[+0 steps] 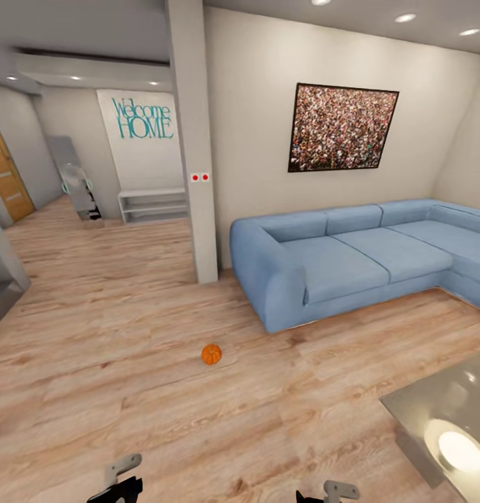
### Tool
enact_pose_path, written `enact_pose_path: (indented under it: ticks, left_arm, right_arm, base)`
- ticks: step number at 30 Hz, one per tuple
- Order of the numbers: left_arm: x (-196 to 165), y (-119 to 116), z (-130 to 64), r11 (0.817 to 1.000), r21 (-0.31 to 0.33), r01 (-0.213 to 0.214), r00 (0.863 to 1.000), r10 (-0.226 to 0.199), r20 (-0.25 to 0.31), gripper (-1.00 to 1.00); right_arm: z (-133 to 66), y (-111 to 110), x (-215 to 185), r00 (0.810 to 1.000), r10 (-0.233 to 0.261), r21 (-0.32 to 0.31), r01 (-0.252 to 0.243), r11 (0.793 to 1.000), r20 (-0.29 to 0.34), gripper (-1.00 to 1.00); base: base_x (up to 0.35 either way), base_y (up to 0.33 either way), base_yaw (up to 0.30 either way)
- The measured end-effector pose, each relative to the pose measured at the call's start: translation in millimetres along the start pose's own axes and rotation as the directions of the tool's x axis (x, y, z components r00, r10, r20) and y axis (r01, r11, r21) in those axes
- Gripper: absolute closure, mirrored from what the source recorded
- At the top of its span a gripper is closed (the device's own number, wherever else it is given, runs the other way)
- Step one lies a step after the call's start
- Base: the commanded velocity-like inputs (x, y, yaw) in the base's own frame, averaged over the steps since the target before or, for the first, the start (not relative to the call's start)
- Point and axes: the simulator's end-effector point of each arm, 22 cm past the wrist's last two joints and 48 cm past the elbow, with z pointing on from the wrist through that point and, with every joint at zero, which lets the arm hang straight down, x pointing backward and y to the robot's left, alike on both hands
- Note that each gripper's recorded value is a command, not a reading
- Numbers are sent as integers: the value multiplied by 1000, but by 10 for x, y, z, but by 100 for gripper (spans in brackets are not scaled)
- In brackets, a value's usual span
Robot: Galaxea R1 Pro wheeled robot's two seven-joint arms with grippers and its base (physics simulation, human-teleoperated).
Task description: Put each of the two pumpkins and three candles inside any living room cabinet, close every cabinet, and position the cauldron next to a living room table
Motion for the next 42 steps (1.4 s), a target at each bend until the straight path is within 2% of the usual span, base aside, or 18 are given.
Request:
enact_pose_path:
  ticks: [18, 21, 24, 26, 28, 29, 31, 33, 35, 38, 42]
  left_arm:
    - [-14, -5, -4, 1000, 1, -2, 1000, 2, 3, -100]
    - [-53, -55, -12, 1000, 13, -4, 1000, 4, 7, -100]
    - [-306, -233, -54, 999, 54, -2, 1000, 1, 32, -100]
    - [-555, -411, -139, 994, 107, -29, 999, 28, 15, -100]
    - [-828, -522, -293, 983, 169, -77, 996, 82, -21, -100]
    - [-1003, -588, -411, 973, 206, -100, 994, 107, -24, -100]
    - [-1304, -673, -614, 960, 255, -118, 992, 122, -2, -100]
    - [-1682, -757, -872, 945, 308, -108, 994, 98, 47, -100]
    - [-1889, -788, -998, 937, 336, -95, 994, 73, 78, -100]
    - [-2002, -816, -1059, 931, 353, -90, 993, 59, 98, -100]
    - [-2013, -835, -1040, 929, 359, -88, 993, 54, 104, -100]
  right_arm:
    - [-1, -19, -12, 1000, 1, 6, -1, 1000, 2, -100]
    - [-2, -32, -10, 1000, 1, 10, -1, 1000, 2, -100]
    - [-2, -37, -15, 1000, 4, 12, -4, 1000, 5, -100]
    - [-2, -44, -16, 1000, 8, 16, -8, 1000, 5, -100]
    - [-2, -55, -7, 1000, 15, 20, -15, 1000, 1, -100]
    - [-4, -69, 8, 1000, 18, 25, -18, 1000, -3, -100]
    - [-6, -96, 25, 1000, 24, 33, -23, 999, -8, -100]
    - [-8, -132, 34, 1000, 29, 47, -29, 999, -10, -100]
    - [15, -162, 41, 999, 33, 60, -33, 998, -8, -100]
    - [51, -185, 52, 999, 37, 70, -37, 997, -4, -100]
    - [100, -198, 47, 999, 42, 71, -42, 997, 8, -100]
  base:
    - [79, 89, -42]
    - [7, 11, 0]
    - [2, 3, 0]
    - [0, 1, 0]
    - [0, 0, 0]
    - [0, 0, 0]
    - [0, 0, 0]
    - [0, 0, 0]
    - [0, 0, 0]
    - [0, 0, 0]
    - [0, 0, 0]
